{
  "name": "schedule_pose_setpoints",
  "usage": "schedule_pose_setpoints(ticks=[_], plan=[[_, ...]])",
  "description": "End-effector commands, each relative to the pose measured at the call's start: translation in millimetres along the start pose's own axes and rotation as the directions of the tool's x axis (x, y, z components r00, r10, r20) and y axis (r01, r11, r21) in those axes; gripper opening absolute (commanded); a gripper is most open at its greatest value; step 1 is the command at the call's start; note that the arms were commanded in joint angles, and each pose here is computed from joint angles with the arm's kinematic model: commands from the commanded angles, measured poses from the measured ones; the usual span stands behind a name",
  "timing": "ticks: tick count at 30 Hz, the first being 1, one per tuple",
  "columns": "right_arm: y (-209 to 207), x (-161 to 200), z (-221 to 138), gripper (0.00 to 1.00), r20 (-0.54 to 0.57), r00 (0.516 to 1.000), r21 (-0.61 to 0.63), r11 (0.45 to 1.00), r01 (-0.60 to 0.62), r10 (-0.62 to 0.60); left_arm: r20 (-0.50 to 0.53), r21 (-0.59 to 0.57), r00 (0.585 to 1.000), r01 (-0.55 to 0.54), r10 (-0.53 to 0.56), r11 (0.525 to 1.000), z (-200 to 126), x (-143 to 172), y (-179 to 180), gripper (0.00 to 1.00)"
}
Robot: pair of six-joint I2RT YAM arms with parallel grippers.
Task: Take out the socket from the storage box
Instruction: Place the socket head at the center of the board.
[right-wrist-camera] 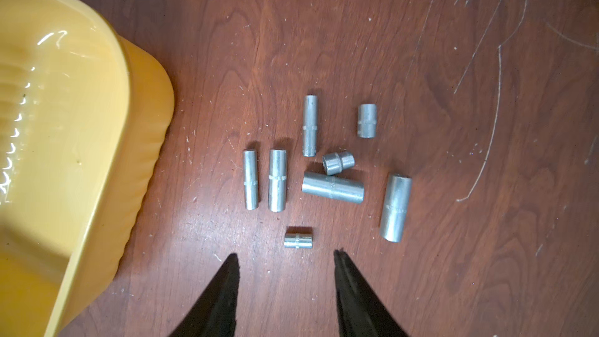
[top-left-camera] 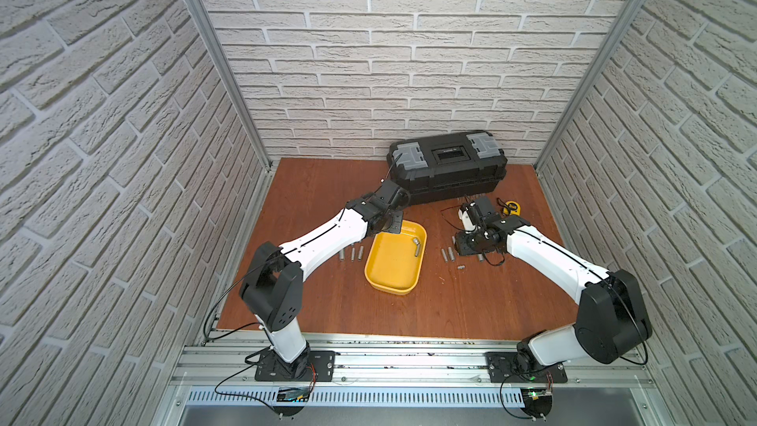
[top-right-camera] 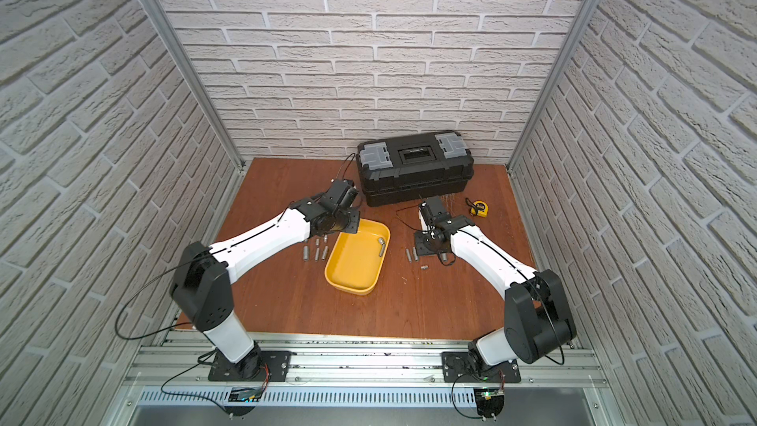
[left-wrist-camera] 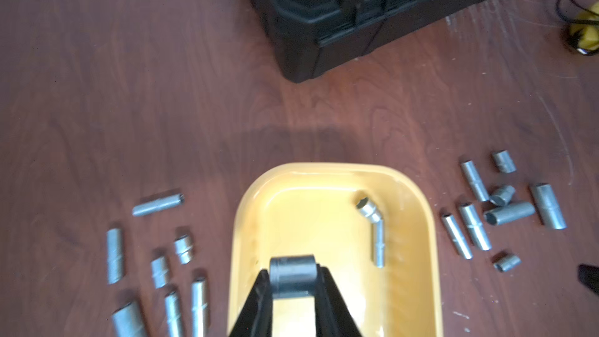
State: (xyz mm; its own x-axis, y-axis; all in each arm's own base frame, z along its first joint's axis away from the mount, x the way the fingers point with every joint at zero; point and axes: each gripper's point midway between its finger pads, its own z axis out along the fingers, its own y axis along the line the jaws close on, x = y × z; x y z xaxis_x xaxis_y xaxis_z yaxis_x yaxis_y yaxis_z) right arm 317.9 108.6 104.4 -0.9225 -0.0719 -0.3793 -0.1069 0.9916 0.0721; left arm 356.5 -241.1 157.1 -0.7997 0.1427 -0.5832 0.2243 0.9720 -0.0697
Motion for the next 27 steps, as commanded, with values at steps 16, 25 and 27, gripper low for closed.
schedule_pose_setpoints(ticks=[16, 25, 27], plan=[[22.7, -14.4, 0.4, 0.49, 0.023, 0.998, -0.048, 0.997, 0.064, -0.063, -0.202, -0.259, 0.943, 0.208, -0.263, 0.943, -1.5, 136.2, 127.7, 0.21], [21.9, -9.0, 3.0, 0.49, 0.018, 0.998, -0.046, 0.997, 0.055, -0.054, -0.273, -0.243, 0.917, 0.225, -0.289, 0.944, 27.2, 159.3, 123.2, 0.21], [21.1, -6.5, 3.0, 0.49, 0.017, 0.998, -0.045, 0.998, 0.053, -0.052, -0.282, -0.244, 0.916, 0.218, -0.285, 0.945, 31.1, 160.9, 123.3, 0.21]])
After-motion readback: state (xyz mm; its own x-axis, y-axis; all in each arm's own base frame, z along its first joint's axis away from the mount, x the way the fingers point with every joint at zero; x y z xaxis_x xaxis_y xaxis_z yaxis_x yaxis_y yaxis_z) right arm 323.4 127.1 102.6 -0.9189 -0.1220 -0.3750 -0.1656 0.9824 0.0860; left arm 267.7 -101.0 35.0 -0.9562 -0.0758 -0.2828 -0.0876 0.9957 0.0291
